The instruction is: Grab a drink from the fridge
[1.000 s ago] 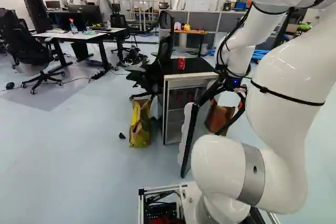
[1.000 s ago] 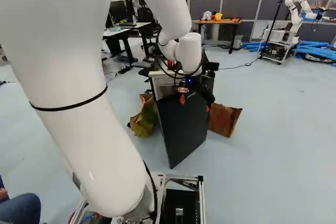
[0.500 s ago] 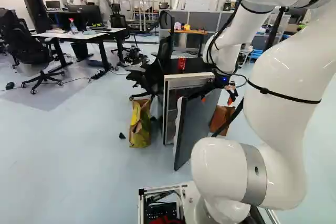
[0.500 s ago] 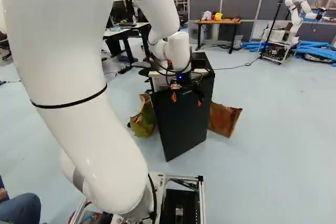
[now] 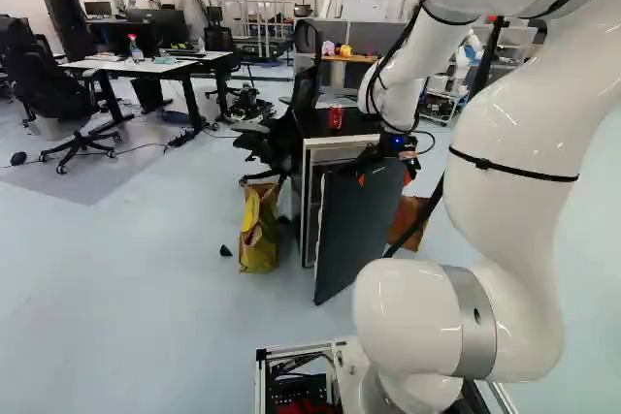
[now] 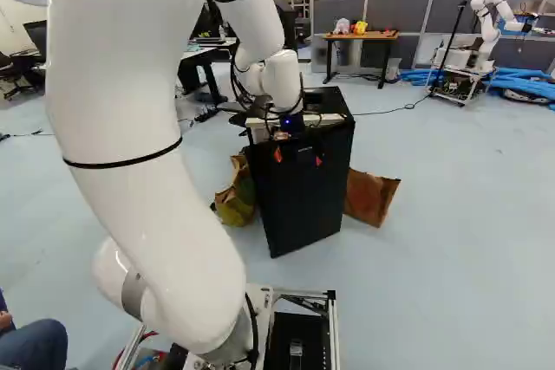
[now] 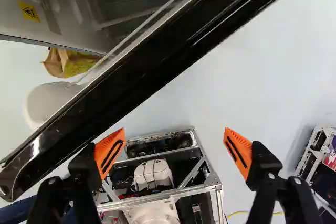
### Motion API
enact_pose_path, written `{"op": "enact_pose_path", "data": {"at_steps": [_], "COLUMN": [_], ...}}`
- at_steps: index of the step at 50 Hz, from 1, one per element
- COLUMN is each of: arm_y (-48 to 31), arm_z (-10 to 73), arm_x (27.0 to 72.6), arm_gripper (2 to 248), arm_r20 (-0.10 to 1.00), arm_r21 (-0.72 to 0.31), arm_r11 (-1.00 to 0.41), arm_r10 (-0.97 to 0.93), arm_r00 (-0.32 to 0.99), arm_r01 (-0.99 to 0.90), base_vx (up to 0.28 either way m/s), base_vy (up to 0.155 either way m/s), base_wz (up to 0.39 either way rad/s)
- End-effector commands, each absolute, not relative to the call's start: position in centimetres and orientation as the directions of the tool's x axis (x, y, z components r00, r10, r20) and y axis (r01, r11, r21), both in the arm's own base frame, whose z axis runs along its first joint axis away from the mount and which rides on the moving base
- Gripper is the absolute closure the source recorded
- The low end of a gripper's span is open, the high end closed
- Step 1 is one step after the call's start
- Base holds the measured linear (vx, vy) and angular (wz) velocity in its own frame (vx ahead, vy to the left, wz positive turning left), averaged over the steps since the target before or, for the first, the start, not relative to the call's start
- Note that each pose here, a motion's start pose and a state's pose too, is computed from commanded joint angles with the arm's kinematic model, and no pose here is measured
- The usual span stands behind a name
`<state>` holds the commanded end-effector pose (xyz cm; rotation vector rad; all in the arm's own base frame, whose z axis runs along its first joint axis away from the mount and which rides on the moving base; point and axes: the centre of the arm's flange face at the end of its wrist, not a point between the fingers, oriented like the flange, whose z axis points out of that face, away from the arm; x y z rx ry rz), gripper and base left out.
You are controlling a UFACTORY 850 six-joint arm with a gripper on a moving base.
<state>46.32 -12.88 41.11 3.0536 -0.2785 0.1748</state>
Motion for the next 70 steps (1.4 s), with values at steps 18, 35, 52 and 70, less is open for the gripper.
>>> {"op": "enact_pose_path", "data": {"at_steps": [18, 35, 52, 70], "arm_y": [-10.9, -9.4, -8.7, -8.7], "arm_z": [41.2, 41.2, 41.2, 41.2], "arm_x": [49.1, 51.5, 52.9, 53.1], "arm_gripper": [3, 3, 3, 3], "arm_r20": [0.132, 0.145, 0.156, 0.177], "arm_r21": [0.061, 0.062, 0.062, 0.062], "arm_r11": [-0.989, -0.993, -0.995, -0.995], "arm_r10": [-0.125, -0.087, -0.069, -0.067], "arm_r00": [0.983, 0.986, 0.985, 0.982], "arm_r01": [-0.134, -0.097, -0.080, -0.079], "base_vx": [0.000, 0.000, 0.000, 0.000], "base_vy": [0.000, 0.000, 0.000, 0.000], "base_wz": [0.000, 0.000, 0.000, 0.000]}}
